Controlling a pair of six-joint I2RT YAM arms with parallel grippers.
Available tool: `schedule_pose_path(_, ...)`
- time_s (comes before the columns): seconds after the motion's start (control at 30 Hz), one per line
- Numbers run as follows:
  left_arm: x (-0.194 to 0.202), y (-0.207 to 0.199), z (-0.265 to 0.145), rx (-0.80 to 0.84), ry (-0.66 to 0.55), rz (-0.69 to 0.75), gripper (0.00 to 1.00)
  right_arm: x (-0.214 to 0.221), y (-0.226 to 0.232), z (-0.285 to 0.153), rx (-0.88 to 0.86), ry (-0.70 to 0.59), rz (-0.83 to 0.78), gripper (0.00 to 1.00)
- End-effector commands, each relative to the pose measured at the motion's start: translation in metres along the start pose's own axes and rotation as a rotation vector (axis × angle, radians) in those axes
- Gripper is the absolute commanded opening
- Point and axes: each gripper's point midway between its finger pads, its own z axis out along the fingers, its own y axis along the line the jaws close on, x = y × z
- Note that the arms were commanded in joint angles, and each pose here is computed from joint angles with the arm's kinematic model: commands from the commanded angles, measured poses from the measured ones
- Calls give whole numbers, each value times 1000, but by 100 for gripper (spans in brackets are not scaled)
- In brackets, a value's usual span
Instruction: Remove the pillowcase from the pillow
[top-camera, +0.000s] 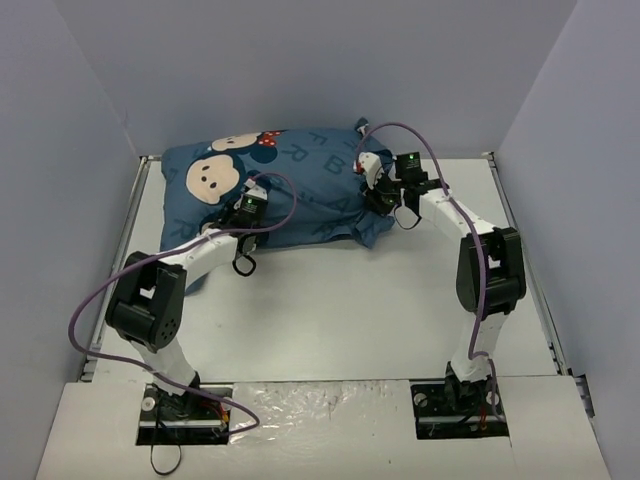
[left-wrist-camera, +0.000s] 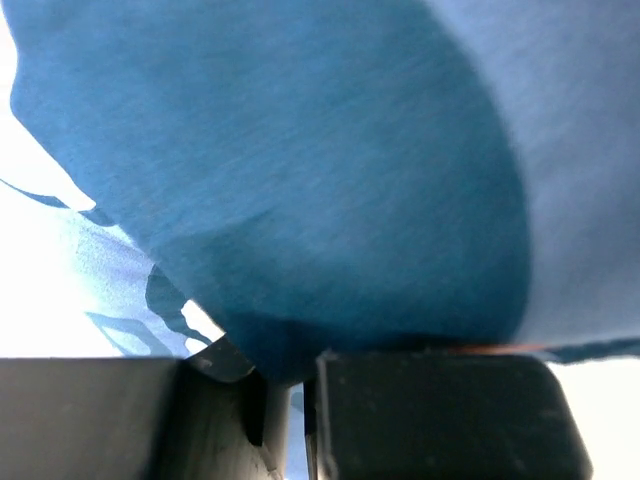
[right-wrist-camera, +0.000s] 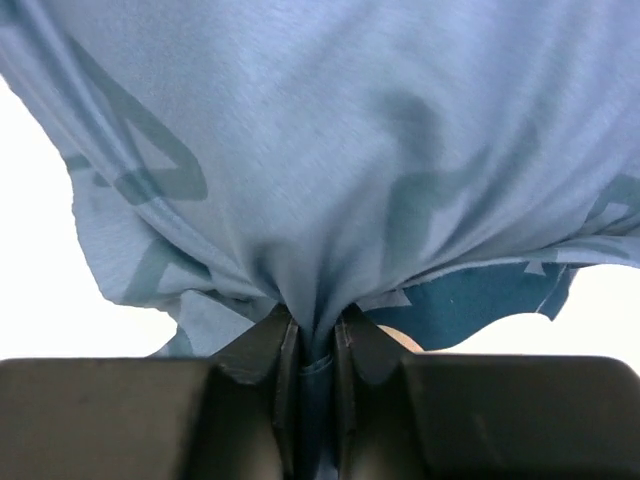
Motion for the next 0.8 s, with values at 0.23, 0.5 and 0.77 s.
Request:
schedule_pose_path(0.23,-62,59,-114,188,-349,-313,2,-89,65,-98,-299,-343,-17,2)
schedule_pose_path(0.5,-45,130,-219,214,-596,-693,2,-174,169,-203,-656,-568,-7,0)
schedule_pose_path(0.77,-42,184,-226,0,-592,-934,2,-181,175,-173,-564,-468,397,0)
